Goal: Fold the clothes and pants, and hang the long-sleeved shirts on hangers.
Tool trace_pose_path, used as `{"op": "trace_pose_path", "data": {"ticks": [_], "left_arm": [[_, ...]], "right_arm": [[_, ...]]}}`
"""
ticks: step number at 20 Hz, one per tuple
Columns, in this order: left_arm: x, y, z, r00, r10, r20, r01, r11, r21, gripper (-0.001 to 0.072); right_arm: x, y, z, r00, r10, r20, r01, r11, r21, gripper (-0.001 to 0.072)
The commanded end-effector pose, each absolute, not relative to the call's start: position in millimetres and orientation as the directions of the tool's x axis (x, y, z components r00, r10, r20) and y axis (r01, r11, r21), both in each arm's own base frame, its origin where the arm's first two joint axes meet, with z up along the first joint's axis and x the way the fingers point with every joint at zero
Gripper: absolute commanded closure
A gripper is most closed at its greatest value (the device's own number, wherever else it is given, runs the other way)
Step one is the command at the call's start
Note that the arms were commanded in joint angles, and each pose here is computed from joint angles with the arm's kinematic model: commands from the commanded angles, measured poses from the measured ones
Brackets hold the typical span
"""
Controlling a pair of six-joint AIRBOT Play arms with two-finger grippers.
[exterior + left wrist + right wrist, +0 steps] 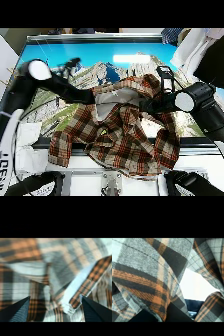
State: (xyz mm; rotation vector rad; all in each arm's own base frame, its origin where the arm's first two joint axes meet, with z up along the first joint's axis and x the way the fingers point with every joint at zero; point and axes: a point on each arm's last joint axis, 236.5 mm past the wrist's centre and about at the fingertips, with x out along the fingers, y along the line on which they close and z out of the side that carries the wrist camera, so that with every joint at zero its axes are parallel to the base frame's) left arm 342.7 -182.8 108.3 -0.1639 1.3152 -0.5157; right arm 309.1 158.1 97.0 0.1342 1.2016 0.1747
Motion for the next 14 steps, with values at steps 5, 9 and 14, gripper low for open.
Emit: {"op": "trace_pose_path", "data": {"ticks": [5,9,14], "left_arm": [[417.6,-13.6,141.6,0.542,-0.091,-0.836,-0.059,0.988,-0.146,0.0095],[431.8,85.6,96.9,0.435,0.268,-0.86,-0.179,0.961,0.209,0.0076],[464.2,137.5,25.2,0.328,0.46,-0.825,-0.102,0.886,0.453,0.0076]], "right_arm": [[301.0,158.0,94.1,0.316,0.206,-0.926,-0.091,0.978,0.186,0.0684],[301.1,158.1,94.0,0.316,0.206,-0.926,-0.09,0.978,0.186,0.0684],[301.2,158.1,93.5,0.315,0.205,-0.927,-0.09,0.978,0.186,0.0683]]}}
